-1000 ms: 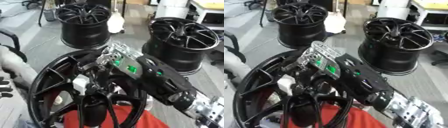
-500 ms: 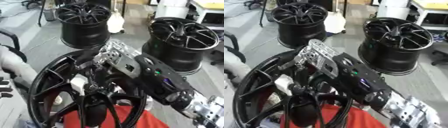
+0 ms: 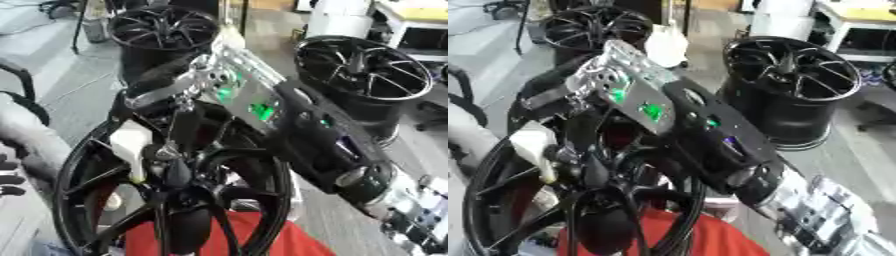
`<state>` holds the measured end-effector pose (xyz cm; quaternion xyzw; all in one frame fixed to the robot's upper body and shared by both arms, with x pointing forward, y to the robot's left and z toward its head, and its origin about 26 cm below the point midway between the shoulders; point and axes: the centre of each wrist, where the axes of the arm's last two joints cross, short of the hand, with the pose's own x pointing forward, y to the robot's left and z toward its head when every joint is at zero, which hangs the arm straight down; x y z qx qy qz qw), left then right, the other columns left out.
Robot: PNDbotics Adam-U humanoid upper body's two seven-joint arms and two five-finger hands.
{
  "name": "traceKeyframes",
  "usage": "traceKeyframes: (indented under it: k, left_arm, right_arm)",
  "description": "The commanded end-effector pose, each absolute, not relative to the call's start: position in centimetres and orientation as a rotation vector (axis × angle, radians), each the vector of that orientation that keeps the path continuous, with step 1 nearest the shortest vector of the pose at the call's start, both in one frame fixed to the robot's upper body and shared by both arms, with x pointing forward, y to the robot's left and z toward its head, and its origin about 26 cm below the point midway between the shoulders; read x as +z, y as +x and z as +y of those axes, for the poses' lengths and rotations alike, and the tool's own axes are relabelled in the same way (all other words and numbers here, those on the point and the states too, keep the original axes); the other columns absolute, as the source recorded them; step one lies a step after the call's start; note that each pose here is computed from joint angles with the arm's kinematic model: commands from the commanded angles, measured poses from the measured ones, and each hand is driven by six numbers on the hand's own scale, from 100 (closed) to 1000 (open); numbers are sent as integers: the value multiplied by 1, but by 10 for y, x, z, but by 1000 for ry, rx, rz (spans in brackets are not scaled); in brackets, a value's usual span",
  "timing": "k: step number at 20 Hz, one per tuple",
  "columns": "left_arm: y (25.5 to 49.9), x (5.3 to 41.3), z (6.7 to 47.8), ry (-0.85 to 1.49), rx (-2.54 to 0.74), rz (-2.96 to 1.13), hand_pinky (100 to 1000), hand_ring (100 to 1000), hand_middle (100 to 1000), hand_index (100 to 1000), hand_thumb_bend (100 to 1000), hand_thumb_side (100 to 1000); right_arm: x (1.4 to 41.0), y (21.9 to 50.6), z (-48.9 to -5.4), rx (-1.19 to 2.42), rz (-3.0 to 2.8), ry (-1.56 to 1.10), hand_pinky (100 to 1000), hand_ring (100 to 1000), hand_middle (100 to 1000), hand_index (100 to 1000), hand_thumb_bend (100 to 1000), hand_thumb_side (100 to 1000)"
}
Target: Pull the pin out of the wheel hub.
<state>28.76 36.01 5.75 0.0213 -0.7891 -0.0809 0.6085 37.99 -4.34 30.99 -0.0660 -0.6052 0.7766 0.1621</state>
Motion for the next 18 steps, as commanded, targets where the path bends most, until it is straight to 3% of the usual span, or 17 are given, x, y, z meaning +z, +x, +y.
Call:
traceKeyframes:
  k: [1, 7, 13, 18]
  left_arm:
    - [288, 69, 367, 84, -213, -1845, 586, 625, 667, 801, 100, 822]
    - [288, 71, 370, 99, -207, -1847, 585, 626, 667, 801, 100, 822]
    - [288, 73, 372, 112, -200, -1854, 586, 626, 668, 801, 100, 822]
    - [287, 73, 373, 121, -191, -1856, 586, 627, 668, 801, 100, 822]
  right_arm:
    - [342, 379, -87, 2079, -1813, -326, 840, 852, 512, 613, 100, 100]
    - [332, 390, -198, 1713, -1799, -563, 825, 833, 494, 607, 100, 100]
    - [275, 382, -315, 1271, -1684, -752, 799, 802, 472, 598, 100, 100]
    - [211, 361, -382, 936, -1581, -836, 780, 781, 464, 595, 100, 100]
